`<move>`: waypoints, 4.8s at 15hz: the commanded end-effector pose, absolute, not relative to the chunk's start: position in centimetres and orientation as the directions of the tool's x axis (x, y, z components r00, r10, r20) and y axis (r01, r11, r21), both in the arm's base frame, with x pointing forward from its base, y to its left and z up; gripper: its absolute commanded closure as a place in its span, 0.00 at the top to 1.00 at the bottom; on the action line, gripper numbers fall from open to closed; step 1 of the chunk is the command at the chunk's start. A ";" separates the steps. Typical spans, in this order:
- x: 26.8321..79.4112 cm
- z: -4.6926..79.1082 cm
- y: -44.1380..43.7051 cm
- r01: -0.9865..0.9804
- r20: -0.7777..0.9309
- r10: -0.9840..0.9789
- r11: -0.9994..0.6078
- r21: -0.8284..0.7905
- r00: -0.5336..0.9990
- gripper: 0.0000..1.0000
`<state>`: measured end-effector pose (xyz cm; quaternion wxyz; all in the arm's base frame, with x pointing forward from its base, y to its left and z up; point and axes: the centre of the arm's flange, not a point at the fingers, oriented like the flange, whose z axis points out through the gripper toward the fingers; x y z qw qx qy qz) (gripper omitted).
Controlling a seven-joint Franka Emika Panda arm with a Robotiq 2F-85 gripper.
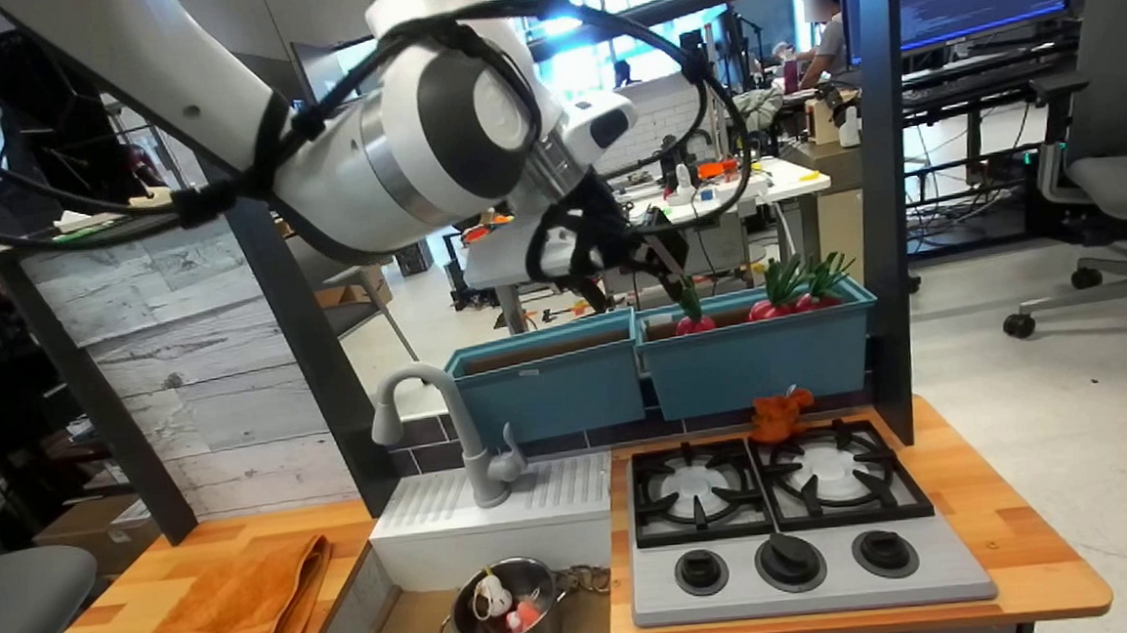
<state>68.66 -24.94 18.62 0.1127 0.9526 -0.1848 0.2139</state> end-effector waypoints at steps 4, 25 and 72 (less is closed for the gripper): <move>73.8 10.5 -32.7 -0.551 0.526 -0.418 -0.826 0.119 0.741 1.00; 66.8 20.4 -33.0 -0.479 0.367 -0.382 -0.848 0.225 0.848 1.00; 73.5 2.1 -37.4 -0.742 0.464 -0.605 -0.640 0.199 0.647 0.06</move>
